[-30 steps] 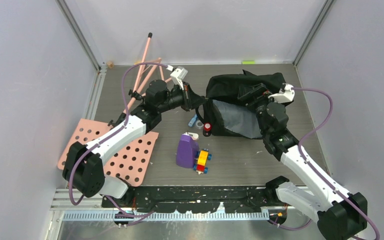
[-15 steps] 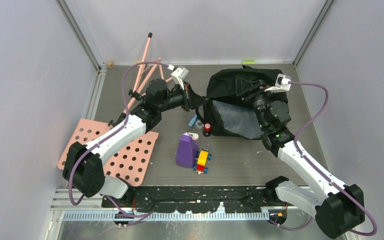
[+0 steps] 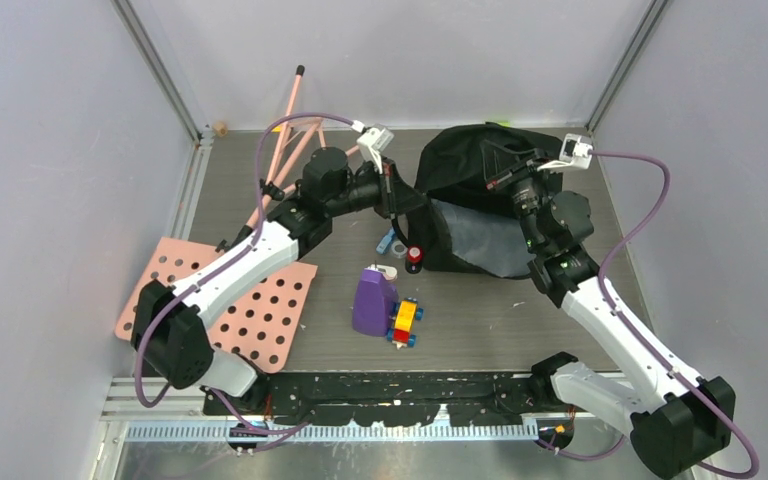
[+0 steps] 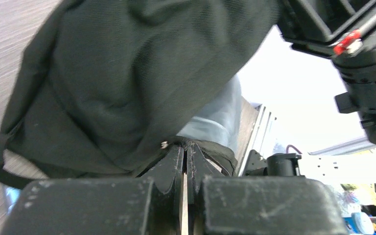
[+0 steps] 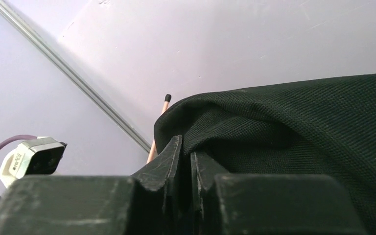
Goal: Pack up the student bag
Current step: Zip the student bag at the center of the board.
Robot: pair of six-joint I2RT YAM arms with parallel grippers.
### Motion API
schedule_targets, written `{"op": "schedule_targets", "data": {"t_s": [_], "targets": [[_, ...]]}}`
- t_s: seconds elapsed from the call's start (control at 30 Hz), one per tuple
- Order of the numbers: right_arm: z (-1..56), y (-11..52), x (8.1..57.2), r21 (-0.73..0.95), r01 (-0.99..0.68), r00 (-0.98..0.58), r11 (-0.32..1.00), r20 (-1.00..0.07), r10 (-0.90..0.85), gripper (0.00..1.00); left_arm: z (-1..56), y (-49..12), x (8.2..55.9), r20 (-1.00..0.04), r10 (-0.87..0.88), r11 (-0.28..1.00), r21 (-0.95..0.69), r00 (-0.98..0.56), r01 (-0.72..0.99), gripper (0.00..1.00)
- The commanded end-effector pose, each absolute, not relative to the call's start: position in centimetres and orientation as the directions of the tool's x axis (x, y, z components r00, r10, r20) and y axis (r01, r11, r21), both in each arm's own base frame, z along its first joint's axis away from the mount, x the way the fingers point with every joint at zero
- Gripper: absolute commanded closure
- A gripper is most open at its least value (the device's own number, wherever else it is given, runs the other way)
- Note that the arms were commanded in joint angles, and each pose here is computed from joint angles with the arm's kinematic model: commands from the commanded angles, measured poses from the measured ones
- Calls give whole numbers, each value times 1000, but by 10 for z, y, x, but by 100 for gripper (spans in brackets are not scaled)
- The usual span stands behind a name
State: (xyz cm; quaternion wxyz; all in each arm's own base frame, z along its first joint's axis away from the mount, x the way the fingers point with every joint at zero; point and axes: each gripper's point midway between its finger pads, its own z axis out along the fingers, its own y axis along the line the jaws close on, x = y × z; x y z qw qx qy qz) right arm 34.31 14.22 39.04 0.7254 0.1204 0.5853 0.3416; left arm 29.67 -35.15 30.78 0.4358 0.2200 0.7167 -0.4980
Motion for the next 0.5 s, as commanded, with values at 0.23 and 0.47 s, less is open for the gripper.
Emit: {"op": "schedule_targets", "data": {"t_s": [0.23,0.47], "targets": [[414,145,369,551,-322,122,770,-782,611,88,460,-393,275,-873,-351,158,-413,-340,897,100],[422,145,358,473,-314,75,823,-852,518,66,488,-402,284,-848,-411,133,-419,-334,898,100]]}}
